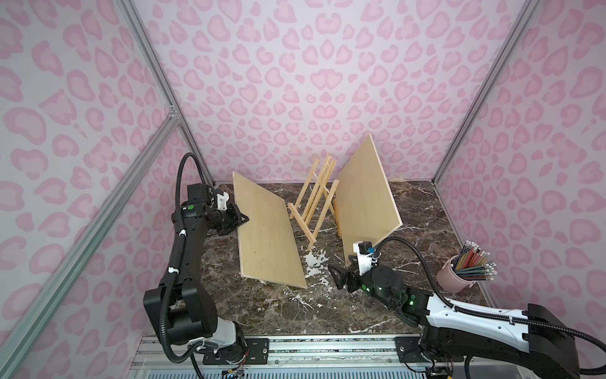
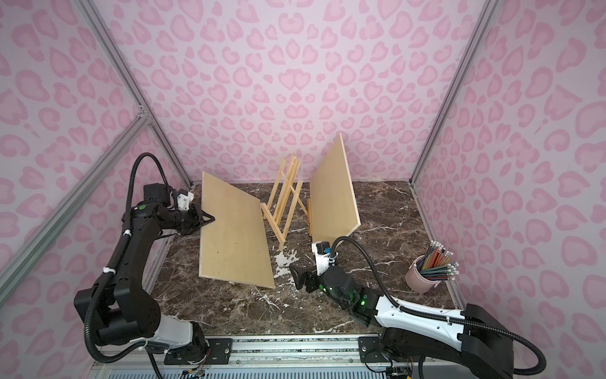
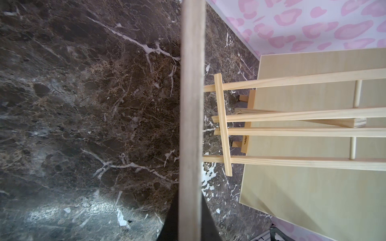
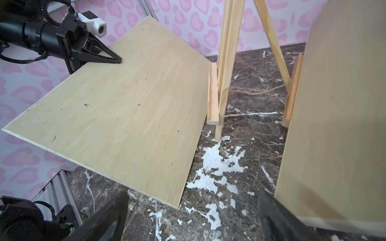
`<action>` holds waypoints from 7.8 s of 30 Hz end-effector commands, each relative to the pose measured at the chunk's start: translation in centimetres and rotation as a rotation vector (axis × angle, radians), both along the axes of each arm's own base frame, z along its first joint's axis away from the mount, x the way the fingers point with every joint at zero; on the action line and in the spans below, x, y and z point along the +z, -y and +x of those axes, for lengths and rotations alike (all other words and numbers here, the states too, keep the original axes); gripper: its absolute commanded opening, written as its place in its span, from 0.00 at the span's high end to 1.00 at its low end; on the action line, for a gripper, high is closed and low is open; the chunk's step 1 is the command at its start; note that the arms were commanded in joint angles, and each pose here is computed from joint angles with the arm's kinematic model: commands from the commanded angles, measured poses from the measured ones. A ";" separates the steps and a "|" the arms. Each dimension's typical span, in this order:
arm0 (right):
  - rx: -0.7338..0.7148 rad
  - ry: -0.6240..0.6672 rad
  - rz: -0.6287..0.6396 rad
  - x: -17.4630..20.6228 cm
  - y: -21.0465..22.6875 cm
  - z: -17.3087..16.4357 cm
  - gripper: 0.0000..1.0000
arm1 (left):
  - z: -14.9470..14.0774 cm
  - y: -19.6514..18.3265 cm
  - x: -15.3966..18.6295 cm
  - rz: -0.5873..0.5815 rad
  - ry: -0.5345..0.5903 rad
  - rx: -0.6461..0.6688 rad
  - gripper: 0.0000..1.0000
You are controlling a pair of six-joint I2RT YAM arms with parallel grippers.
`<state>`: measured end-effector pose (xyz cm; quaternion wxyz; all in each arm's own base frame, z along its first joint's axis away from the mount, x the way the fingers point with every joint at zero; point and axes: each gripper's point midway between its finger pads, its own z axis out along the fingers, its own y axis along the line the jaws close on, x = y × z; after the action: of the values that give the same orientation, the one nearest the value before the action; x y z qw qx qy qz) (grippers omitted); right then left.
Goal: Disassemble the easel
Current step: Place the easel at the corner of the board, then adjust the drawing board at the corner of the board.
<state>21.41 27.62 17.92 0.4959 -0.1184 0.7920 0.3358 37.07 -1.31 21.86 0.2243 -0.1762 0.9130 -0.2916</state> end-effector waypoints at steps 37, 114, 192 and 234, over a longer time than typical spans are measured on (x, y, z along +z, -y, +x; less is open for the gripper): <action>-0.022 0.039 0.107 1.1 0.3 0.1 0.03 | 2.0 -16.3 -8.4 0.672 -0.526 0.203 0.87; -0.103 0.061 0.088 0.8 1.7 0.9 0.07 | 9.0 17.0 -16.6 0.030 -0.264 0.344 0.98; -0.150 0.078 0.172 2.0 3.6 0.7 0.06 | 0.9 -22.6 -13.1 0.755 -0.494 0.658 0.98; -0.228 0.139 0.280 3.3 7.2 0.7 0.06 | 3.1 -25.3 -20.0 0.705 -0.692 0.540 0.98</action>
<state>21.89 20.88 20.61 0.5862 0.0058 0.7190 0.3733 39.86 24.54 1.76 0.0285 -0.4122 0.8943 0.1714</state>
